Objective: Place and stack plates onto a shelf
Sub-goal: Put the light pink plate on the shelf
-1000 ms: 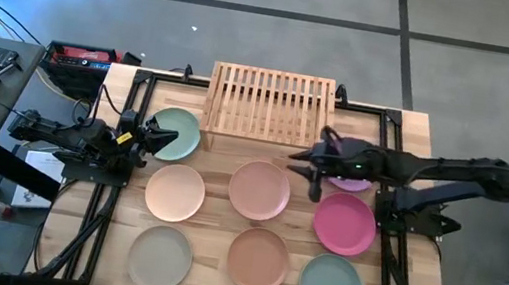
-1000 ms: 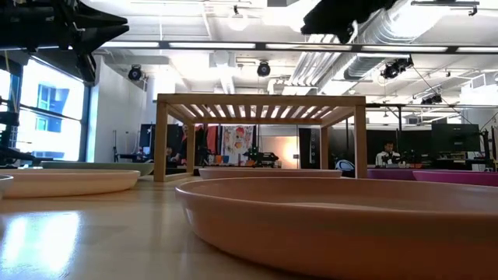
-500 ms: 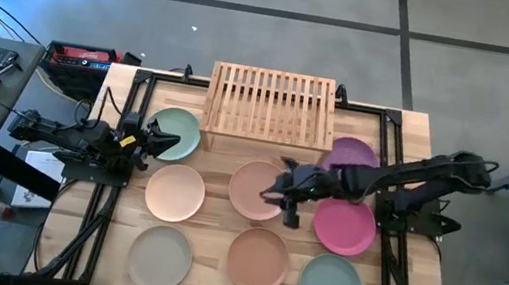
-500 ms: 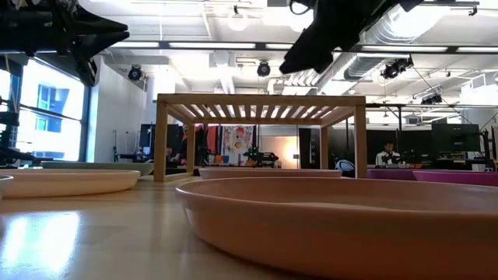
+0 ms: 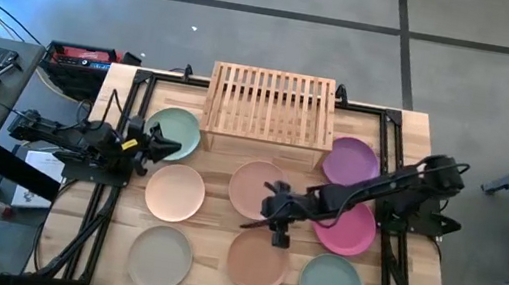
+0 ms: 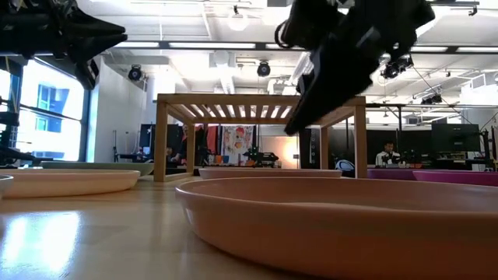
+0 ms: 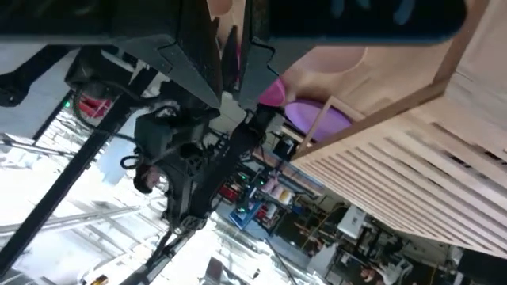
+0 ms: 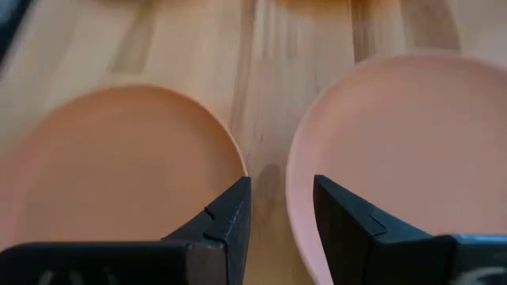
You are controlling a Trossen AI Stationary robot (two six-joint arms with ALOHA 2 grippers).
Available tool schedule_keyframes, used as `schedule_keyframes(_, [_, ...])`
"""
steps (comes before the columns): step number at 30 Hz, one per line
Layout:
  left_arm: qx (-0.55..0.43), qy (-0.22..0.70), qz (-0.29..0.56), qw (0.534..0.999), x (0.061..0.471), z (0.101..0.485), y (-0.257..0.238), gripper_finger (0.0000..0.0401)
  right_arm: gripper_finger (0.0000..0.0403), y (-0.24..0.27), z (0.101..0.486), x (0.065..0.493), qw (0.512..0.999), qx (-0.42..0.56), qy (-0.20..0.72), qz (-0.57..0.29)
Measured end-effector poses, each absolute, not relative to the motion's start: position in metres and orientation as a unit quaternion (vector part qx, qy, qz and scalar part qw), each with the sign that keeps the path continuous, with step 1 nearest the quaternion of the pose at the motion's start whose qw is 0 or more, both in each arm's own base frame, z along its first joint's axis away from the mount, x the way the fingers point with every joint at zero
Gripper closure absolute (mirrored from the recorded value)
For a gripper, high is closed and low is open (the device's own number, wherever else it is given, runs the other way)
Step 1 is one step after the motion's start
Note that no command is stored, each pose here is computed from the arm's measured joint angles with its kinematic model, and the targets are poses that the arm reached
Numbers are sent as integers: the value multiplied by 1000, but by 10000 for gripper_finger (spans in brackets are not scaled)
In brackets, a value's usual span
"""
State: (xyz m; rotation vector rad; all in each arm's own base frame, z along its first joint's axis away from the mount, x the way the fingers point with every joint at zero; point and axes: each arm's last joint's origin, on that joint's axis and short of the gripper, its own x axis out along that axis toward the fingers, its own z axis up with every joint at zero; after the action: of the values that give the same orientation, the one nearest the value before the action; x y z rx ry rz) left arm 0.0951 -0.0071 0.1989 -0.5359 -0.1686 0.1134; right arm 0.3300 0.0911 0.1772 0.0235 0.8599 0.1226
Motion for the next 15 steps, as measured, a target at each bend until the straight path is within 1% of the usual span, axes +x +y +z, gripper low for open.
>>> schedule_keyframes(8, [-261, -68, 59, 961, 95, 196, -7, 366, 284, 95, 152, 334, 892, 0, 449, 50])
schedule_keyframes(15, [-267, -58, 61, 960, 96, 194, -7, 366, 284, 93, 145, 335, 891, -25, 454, 21])
